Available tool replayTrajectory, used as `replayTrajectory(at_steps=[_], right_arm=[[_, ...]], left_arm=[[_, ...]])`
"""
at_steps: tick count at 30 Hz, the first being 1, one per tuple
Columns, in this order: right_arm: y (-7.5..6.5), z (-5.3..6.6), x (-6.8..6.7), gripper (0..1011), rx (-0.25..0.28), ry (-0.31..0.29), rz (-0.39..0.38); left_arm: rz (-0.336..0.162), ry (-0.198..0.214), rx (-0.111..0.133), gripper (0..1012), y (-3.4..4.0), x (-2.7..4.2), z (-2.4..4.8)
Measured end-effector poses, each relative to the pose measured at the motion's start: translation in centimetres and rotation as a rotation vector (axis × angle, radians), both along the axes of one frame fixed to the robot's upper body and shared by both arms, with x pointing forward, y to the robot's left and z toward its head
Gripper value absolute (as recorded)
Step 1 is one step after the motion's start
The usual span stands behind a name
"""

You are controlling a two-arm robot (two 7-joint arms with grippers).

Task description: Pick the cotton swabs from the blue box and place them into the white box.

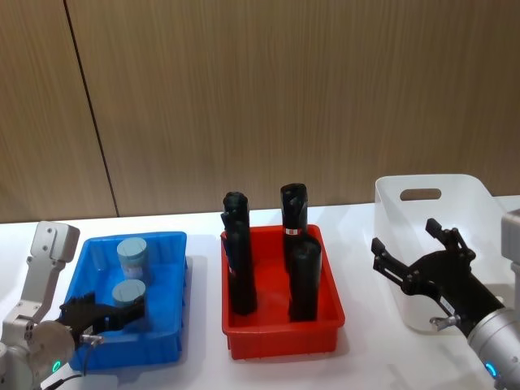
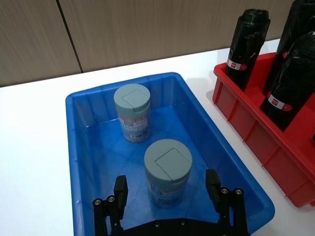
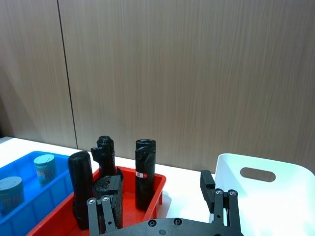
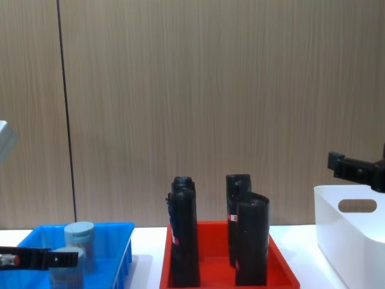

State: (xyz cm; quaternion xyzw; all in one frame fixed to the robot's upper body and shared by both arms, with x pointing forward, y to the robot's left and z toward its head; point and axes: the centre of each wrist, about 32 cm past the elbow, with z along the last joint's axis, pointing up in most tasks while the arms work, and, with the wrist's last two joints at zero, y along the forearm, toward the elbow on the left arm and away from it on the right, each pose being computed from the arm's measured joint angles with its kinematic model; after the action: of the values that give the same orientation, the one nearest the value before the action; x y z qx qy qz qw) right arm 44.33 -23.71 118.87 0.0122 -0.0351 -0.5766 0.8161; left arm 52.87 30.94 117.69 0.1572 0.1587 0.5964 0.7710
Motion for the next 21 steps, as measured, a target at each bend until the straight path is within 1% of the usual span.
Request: replayTrajectory(at_steps=[7, 12, 16, 21], right_arm=[[0.0, 0.0, 0.0, 1002, 0.0, 0.0, 0.0], [0.0, 0.0, 0.0, 1002, 0.0, 0.0, 0.0], [0.0, 0.0, 0.0, 1002, 0.0, 0.0, 0.0], [0.0, 0.0, 0.0, 1002, 0.0, 0.0, 0.0]], left_arm=[[-0.003, 0.027, 0.013, 1004, -0.02, 0.81, -0.25], [-0.004, 0.038, 0.016, 1004, 0.05, 1.24, -0.45], [-0.008, 0.044, 0.014, 1004, 0.14, 1.59, -0.63], [-0.014, 0.044, 0.004, 1004, 0.3, 2.01, -0.92]])
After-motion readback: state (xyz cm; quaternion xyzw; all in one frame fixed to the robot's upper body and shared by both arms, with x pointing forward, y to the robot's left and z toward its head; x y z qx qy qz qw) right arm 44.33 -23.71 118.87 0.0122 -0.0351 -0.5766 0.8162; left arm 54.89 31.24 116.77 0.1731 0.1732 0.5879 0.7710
